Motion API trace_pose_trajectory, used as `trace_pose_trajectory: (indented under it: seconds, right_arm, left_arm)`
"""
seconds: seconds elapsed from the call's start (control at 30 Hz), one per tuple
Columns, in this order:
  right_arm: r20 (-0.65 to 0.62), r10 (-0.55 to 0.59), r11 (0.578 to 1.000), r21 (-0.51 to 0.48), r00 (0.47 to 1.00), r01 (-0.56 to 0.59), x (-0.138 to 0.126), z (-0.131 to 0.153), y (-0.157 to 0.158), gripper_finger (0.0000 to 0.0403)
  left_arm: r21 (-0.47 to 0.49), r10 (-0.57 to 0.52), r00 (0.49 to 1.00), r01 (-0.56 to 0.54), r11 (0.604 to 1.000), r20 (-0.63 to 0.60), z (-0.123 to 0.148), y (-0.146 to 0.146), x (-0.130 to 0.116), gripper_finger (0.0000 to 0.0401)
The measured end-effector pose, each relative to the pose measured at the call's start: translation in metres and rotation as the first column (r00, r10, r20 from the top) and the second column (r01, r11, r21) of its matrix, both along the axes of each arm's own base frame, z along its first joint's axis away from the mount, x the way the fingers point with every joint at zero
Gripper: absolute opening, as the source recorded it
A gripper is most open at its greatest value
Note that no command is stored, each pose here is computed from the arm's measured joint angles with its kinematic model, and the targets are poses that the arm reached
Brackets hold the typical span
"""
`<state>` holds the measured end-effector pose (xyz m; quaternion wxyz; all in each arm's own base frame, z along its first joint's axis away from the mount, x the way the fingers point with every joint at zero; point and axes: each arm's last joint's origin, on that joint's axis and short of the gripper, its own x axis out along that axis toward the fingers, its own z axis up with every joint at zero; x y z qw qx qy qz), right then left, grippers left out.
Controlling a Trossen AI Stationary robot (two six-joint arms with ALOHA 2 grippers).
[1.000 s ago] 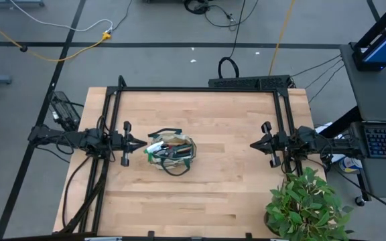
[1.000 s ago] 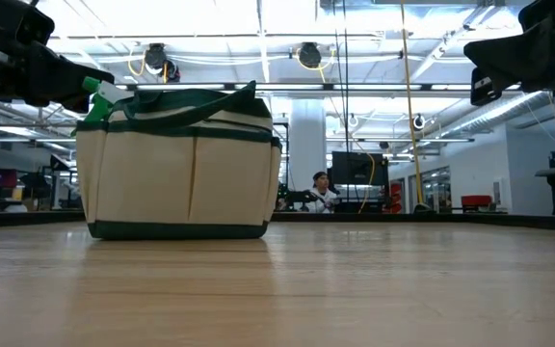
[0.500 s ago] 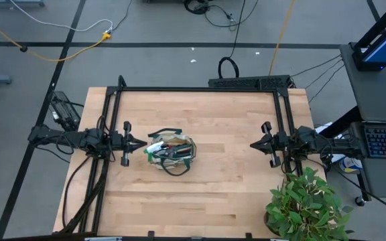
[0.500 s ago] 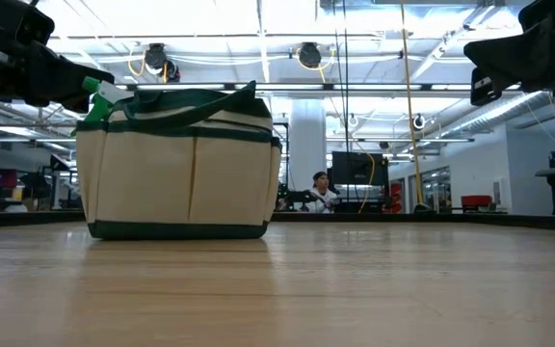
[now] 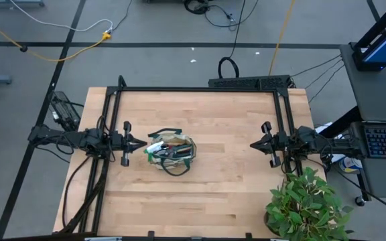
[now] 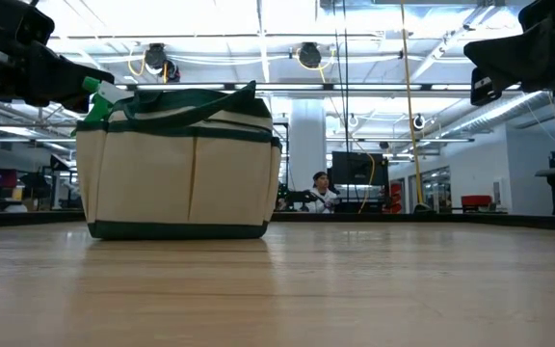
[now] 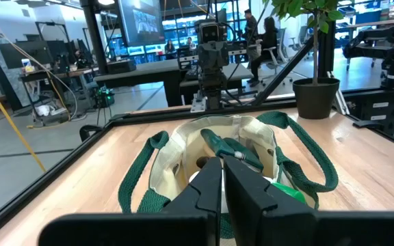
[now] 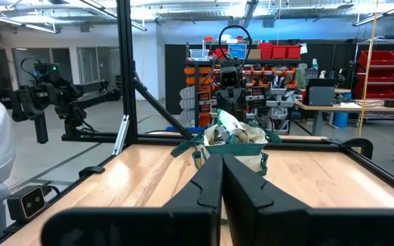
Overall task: Pick & Place Garden tools in Gardening bag
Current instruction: Return to Home Position
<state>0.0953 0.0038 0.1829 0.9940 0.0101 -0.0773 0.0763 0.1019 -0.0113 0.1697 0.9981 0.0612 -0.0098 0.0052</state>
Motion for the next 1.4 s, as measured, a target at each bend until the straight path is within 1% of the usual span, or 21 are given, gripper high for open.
trace_pose_trajectory:
  seconds: [0.2,0.23,0.3,0.33,0.4,0.57,1.4]
  right_arm:
    - [0.000,0.000,1.000,0.000,1.000,0.000,0.0000,0.0000,0.0000,0.0004]
    - [0.000,0.000,1.000,0.000,1.000,0.000,0.0000,0.0000,0.0000,0.0004]
    - [0.000,0.000,1.000,0.000,1.000,0.000,0.0000,0.0000,0.0000,0.0004]
    - [0.000,0.000,1.000,0.000,1.000,0.000,0.0000,0.0000,0.0000,0.0004]
    - [0.000,0.000,1.000,0.000,1.000,0.000,0.0000,0.0000,0.0000,0.0004]
    - [-0.001,0.001,1.000,0.000,1.000,-0.001,0.0000,-0.0001,0.0000,0.0004]
    - [-0.001,0.000,1.000,0.000,1.000,0.000,0.0000,-0.0001,0.0000,0.0004]
  left_arm:
    - [0.000,-0.001,1.000,0.001,1.000,0.000,0.0000,0.0000,0.0000,0.0024]
    - [0.000,-0.019,1.000,0.019,1.000,-0.002,-0.0002,-0.0005,0.0000,0.0024]
    - [0.022,-0.086,0.996,0.087,0.996,-0.014,-0.0012,-0.0025,-0.0001,0.0024]
    - [0.044,-0.104,0.994,0.105,0.993,-0.021,-0.0019,-0.0031,-0.0002,0.0024]
    - [0.057,-0.129,0.991,0.130,0.990,-0.025,-0.0022,-0.0038,-0.0002,0.0024]
    - [0.023,-0.132,0.991,0.132,0.991,-0.023,-0.0022,-0.0038,-0.0002,0.0024]
    - [0.030,-0.131,0.991,0.132,0.991,-0.022,-0.0021,-0.0038,-0.0002,0.0024]
